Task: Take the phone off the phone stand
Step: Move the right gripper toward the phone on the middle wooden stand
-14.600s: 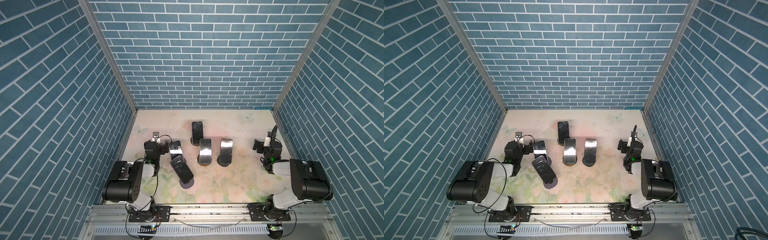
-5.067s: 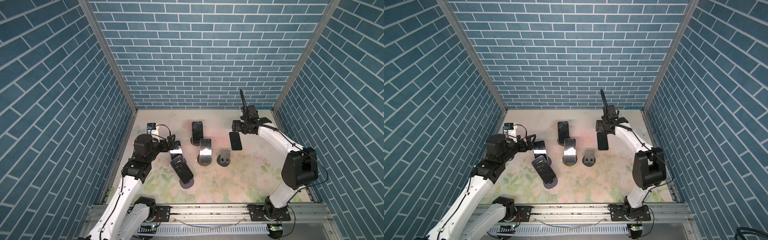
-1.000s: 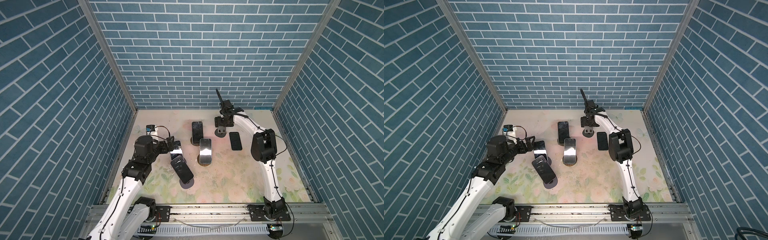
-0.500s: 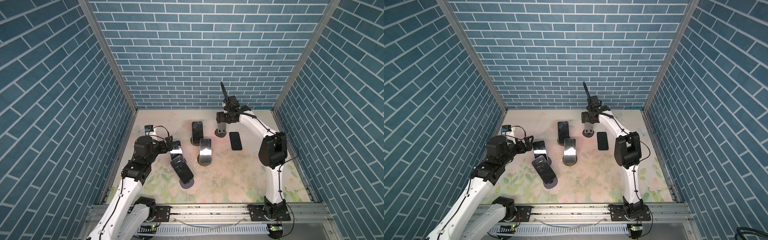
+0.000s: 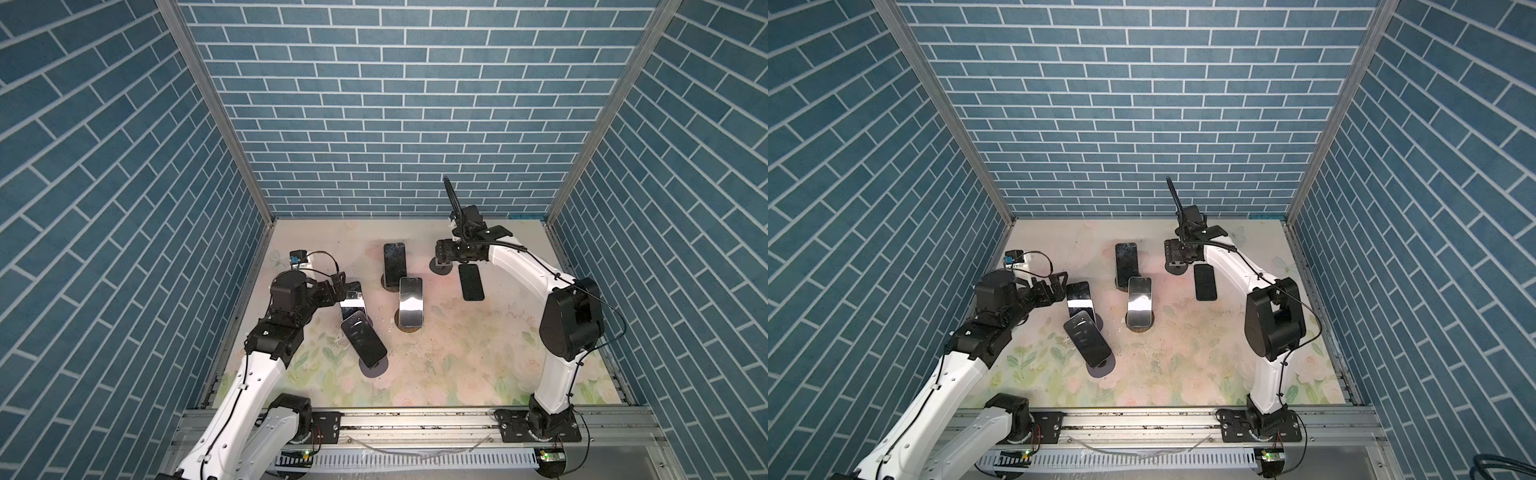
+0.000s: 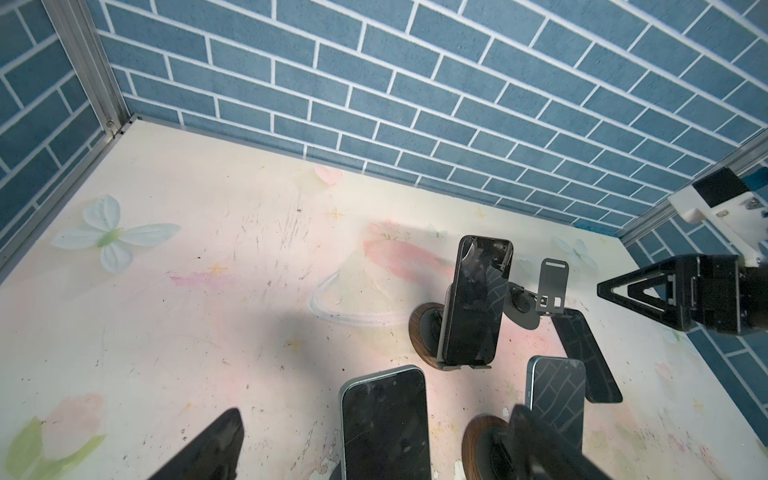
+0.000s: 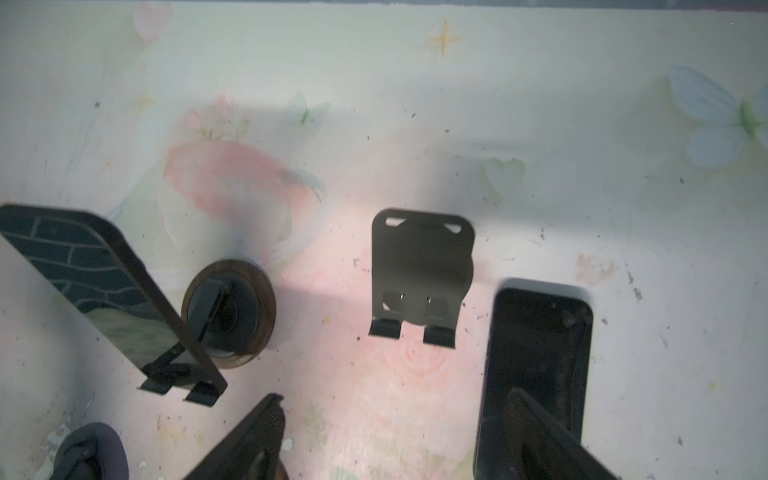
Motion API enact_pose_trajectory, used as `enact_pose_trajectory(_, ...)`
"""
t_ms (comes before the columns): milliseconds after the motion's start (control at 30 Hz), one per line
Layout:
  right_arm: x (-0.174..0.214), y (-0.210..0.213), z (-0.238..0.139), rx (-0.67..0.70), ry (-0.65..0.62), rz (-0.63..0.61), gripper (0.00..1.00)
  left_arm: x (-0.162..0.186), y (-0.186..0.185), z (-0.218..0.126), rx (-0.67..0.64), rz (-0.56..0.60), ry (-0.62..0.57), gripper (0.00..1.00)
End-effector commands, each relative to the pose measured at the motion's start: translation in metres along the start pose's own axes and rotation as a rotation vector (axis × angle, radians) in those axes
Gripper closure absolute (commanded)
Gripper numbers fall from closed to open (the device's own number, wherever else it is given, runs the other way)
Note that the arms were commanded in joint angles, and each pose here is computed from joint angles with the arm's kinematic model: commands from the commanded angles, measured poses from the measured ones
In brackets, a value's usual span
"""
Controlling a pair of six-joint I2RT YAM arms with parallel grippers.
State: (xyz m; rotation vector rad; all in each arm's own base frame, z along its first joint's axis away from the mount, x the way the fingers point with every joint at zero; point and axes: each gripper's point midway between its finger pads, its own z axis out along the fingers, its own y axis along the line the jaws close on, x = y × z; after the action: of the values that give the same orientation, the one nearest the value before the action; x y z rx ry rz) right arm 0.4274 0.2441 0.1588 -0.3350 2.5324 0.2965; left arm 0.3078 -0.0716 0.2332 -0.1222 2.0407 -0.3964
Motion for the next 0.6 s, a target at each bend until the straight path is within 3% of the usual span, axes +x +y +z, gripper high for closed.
enact_pose_trajectory(0,0.005,0.015,-0.019,0.009,-0.035,-0.039,0.15,-0.004,-0.014,-0.002,0.06,0.007,0.028,0.0)
enact_pose_trajectory(200,0.012,0.04,-0.032,-0.018,-0.071,-0.049,0.14,-0.007,-0.033,-0.005,0.146,0.01,0.042,0.0)
enact_pose_trajectory(567,0.029,0.072,-0.035,-0.05,-0.058,-0.049,0.05,-0.004,-0.044,-0.01,0.166,0.014,0.061,0.0)
